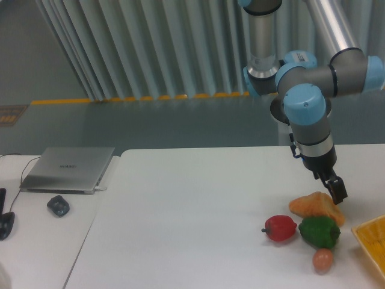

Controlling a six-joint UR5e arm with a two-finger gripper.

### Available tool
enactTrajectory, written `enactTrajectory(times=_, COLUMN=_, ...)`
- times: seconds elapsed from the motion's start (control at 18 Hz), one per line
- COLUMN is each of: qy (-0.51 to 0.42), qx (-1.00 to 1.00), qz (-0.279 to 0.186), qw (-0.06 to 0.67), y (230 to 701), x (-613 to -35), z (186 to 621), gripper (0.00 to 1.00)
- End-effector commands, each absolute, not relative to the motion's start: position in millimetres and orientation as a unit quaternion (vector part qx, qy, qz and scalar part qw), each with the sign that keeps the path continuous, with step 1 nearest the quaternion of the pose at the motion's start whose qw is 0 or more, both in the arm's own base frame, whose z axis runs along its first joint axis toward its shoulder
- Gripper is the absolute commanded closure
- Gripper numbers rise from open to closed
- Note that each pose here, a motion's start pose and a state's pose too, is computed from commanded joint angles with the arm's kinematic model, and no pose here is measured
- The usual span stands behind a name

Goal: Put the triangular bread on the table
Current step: 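Raise the open gripper away from the bread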

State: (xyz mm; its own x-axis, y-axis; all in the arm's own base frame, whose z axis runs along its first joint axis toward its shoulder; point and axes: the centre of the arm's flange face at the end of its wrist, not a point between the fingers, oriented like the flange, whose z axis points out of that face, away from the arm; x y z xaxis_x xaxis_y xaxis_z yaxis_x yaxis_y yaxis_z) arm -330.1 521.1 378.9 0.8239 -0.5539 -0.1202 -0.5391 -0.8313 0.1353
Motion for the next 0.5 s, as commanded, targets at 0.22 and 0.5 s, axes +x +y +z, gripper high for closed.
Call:
enactTrajectory(times=0.22, qy=-0.271, qx=0.961, qz=-0.037, qw=-0.049, y=525, x=-342, z=384, gripper=0.0)
enactTrajectory(times=0.5, qy=-0.269, qx=0.961, qz=-0.035, qw=-0.052, y=524, x=-344, z=384, gripper=0.0)
